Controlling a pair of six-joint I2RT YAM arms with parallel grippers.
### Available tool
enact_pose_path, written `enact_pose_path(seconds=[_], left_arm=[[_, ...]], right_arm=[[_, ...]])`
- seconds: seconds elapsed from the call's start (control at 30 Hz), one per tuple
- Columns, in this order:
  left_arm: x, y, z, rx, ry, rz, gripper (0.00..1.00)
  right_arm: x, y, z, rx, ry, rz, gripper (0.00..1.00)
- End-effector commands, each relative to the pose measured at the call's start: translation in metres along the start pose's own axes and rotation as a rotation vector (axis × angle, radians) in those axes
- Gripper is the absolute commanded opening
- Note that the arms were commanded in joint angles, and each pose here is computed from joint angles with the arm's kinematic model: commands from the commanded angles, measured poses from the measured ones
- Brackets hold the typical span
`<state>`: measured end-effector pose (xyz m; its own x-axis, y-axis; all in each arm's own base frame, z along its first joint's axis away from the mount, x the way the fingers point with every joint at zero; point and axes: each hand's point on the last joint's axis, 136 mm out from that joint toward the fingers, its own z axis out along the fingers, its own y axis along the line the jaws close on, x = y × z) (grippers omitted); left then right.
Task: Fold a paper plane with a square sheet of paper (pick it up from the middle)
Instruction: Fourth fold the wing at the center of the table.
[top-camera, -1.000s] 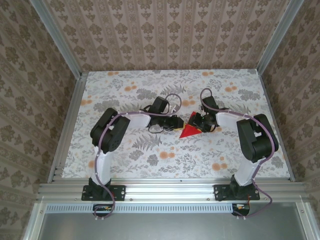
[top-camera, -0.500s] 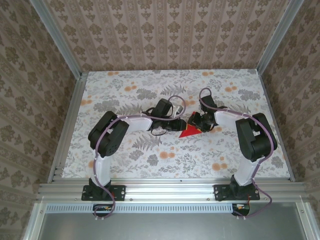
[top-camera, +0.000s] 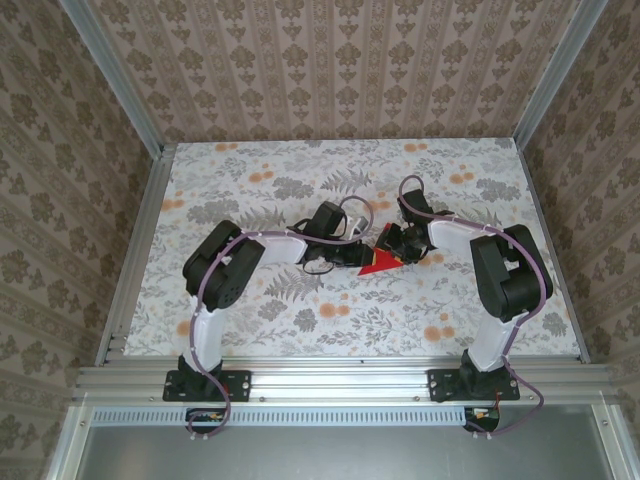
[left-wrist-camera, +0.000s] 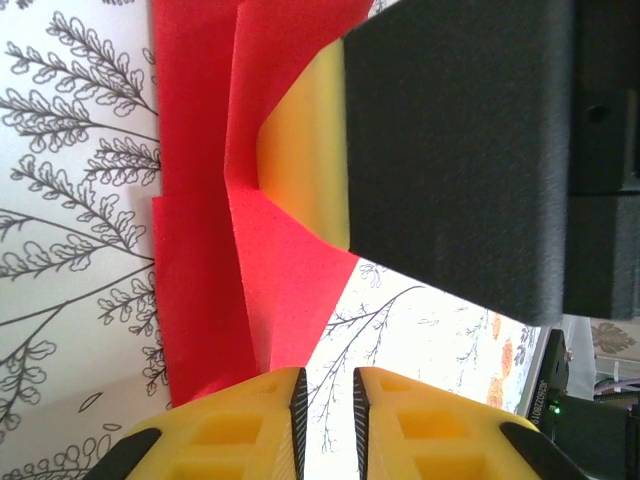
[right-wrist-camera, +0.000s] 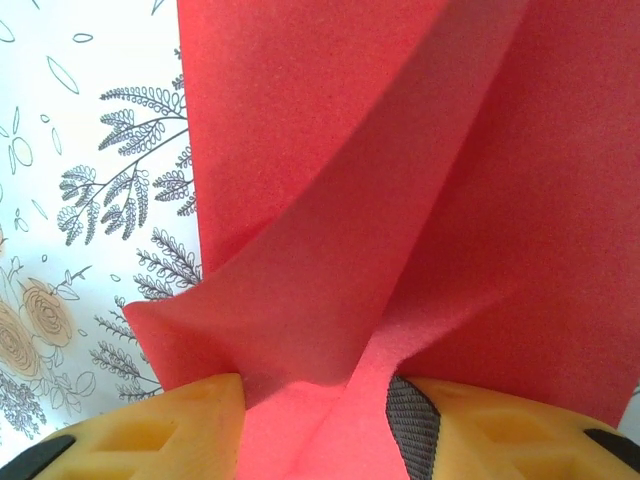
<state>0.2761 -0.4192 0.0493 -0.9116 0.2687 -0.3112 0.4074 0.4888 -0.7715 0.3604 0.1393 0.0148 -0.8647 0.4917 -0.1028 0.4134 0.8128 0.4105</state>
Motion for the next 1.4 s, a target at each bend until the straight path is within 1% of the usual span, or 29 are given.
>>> enact_pose_path(seconds=[0.0,0.17,0.2,0.43,0.57,0.8,0.9,0.97,1.07,1.17,1.37], left_arm=[[0.002,0.004,0.004,-0.014,0.022,0.014,0.20],[0.005,0.013,0.004,-0.063,0.031,0.005,0.18],[0.003,0.020,0.003,-0.098,0.018,0.004,0.17],[-0.002,0.022,0.001,-0.127,0.004,0.011,0.17],[-0.004,0.014,-0.002,-0.110,-0.005,0.023,0.18],[-0.007,0.005,-0.008,-0.085,-0.026,0.037,0.22],[-0.007,-0.005,-0.009,-0.040,-0.030,0.043,0.23],[-0.007,-0.016,-0.011,0.014,-0.032,0.047,0.23],[-0.004,-0.023,-0.013,0.048,-0.031,0.056,0.24],[-0.001,-0.024,-0.011,0.047,-0.020,0.065,0.24],[0.008,-0.010,-0.002,-0.020,0.024,0.057,0.25]], right_arm=[[0.035,-0.078,0.023,0.290,0.102,0.079,0.48],[0.036,-0.079,0.024,0.296,0.104,0.084,0.47],[0.036,-0.080,0.024,0.297,0.104,0.085,0.47],[0.037,-0.080,0.025,0.297,0.105,0.085,0.47],[0.037,-0.081,0.025,0.299,0.105,0.088,0.47],[0.038,-0.084,0.027,0.309,0.109,0.094,0.46],[0.039,-0.085,0.028,0.317,0.111,0.097,0.45],[0.040,-0.086,0.028,0.322,0.112,0.099,0.44],[0.040,-0.087,0.028,0.328,0.110,0.103,0.43],[0.040,-0.087,0.029,0.330,0.109,0.103,0.43],[0.040,-0.089,0.030,0.335,0.109,0.110,0.43]])
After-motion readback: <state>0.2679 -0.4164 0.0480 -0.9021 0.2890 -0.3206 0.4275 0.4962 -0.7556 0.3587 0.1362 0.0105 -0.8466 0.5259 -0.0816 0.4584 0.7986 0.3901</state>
